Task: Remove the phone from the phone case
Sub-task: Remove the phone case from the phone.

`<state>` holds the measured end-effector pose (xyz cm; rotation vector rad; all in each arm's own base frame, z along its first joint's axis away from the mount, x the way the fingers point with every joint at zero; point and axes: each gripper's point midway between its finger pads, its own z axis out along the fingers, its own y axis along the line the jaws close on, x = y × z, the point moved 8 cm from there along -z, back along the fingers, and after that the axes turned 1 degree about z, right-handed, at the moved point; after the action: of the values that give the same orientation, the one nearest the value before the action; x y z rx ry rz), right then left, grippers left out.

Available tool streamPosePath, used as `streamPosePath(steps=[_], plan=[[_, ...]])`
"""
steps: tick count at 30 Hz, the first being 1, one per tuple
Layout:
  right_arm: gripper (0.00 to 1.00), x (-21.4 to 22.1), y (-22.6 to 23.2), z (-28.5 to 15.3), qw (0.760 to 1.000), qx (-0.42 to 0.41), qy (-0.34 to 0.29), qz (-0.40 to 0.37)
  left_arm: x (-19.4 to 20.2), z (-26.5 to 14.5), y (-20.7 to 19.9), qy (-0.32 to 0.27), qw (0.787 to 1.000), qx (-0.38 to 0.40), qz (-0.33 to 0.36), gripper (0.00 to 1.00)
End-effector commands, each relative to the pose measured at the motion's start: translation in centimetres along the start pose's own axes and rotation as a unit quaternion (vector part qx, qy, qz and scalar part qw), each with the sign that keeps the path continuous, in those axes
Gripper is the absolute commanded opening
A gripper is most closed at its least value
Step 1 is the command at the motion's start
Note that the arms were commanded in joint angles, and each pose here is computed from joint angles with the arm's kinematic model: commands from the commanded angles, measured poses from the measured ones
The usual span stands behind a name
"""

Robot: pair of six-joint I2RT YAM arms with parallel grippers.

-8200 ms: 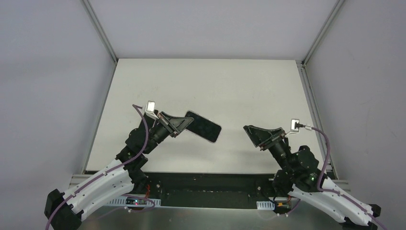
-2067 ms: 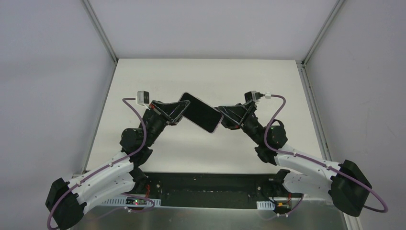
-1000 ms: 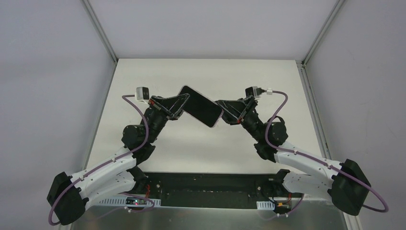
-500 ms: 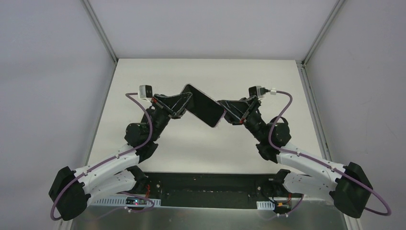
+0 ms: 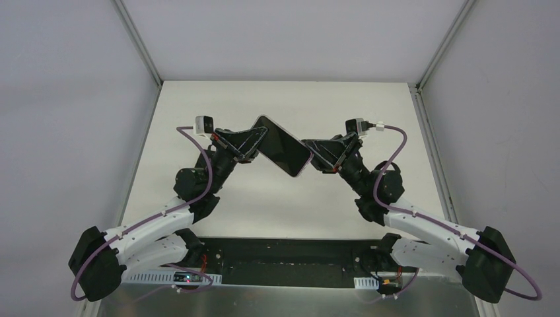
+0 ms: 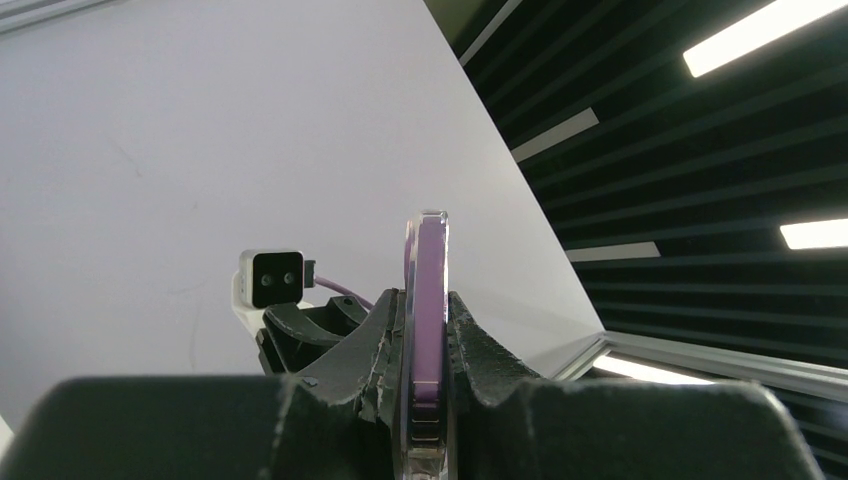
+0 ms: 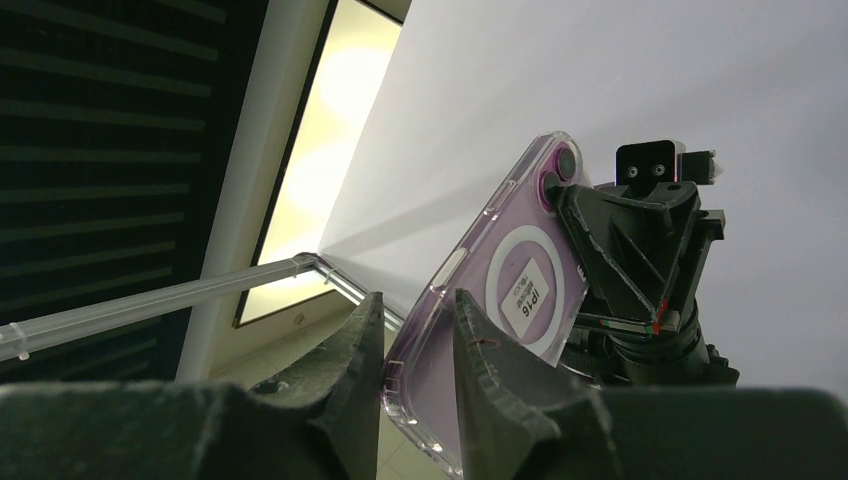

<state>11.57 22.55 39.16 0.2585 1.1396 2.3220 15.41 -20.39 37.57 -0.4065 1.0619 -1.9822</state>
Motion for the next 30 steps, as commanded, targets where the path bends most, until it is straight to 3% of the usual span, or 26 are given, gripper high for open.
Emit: streamPosePath(steps=[1, 5, 11, 15, 21, 26, 30], plan=[[0.17, 1.8, 6.5, -0.7, 0.987, -0.143, 0.072, -0.011, 1.1, -0.3, 2.5, 0.033, 0.998, -0.062, 0.0, 0.0], [0.21, 1.7, 6.4, -0.9, 0.987, -0.142, 0.068, -0.014, 1.0, -0.5, 2.3, 0.029, 0.998, -0.06, 0.004, 0.0], [0.52, 1.3, 5.0, -1.4, 0.993, -0.104, 0.045, -0.014, 0.6, -1.2, 1.8, 0.018, 0.998, -0.051, 0.019, 0.0], [0.62, 0.7, 3.5, -2.2, 0.998, -0.053, 0.021, -0.03, 0.3, -1.5, 1.6, 0.004, 0.998, -0.049, 0.026, 0.0], [0.7, -0.4, 2.1, -4.6, 0.997, 0.011, -0.023, -0.075, 0.1, -1.9, 1.0, 0.001, 0.999, -0.041, 0.033, 0.0], [0.73, -1.0, 0.6, -7.1, 0.981, 0.111, -0.046, -0.151, -0.1, -2.6, 0.9, -0.004, 0.998, -0.046, 0.05, 0.0], [0.74, -0.7, 0.6, -9.3, 0.973, 0.174, -0.04, -0.148, -0.2, -3.2, 1.2, -0.005, 0.996, -0.061, 0.062, 0.0]])
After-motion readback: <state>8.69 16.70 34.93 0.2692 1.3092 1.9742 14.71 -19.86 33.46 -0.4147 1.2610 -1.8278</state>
